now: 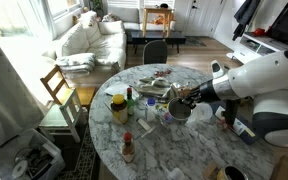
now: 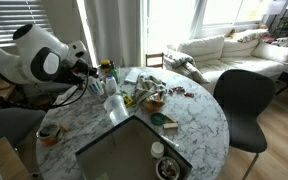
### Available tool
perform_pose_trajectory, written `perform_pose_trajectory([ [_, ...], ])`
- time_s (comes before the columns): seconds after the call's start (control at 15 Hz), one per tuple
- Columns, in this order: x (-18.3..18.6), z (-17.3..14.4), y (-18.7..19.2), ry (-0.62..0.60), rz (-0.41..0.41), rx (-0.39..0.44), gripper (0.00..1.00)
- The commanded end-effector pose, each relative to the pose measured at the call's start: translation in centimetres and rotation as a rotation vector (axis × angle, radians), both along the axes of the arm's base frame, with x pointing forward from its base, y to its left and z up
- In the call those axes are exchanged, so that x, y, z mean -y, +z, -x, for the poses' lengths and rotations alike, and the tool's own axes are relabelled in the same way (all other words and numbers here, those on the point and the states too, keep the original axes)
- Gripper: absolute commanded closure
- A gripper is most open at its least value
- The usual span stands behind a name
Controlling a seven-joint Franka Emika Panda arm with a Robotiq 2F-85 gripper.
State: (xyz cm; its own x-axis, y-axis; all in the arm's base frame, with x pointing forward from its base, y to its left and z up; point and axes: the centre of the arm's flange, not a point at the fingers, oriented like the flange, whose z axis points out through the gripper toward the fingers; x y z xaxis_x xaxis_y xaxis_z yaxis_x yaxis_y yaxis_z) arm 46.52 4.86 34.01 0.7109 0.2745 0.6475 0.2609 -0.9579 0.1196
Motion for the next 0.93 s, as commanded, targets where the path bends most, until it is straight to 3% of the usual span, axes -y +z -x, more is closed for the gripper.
perform_pose_trajectory([
  [0.0, 2.5, 4.2, 5.0, -0.024, -0.067, 0.029, 0.98],
  [0.27, 5.4, 7.2, 6.5, -0.148, -0.093, 0.081, 0.98],
  [0.6, 12.6, 8.6, 11.2, -0.334, -0.100, 0.197, 0.98],
  [0.87, 17.8, 11.2, 11.7, -0.486, -0.112, 0.148, 0.98],
])
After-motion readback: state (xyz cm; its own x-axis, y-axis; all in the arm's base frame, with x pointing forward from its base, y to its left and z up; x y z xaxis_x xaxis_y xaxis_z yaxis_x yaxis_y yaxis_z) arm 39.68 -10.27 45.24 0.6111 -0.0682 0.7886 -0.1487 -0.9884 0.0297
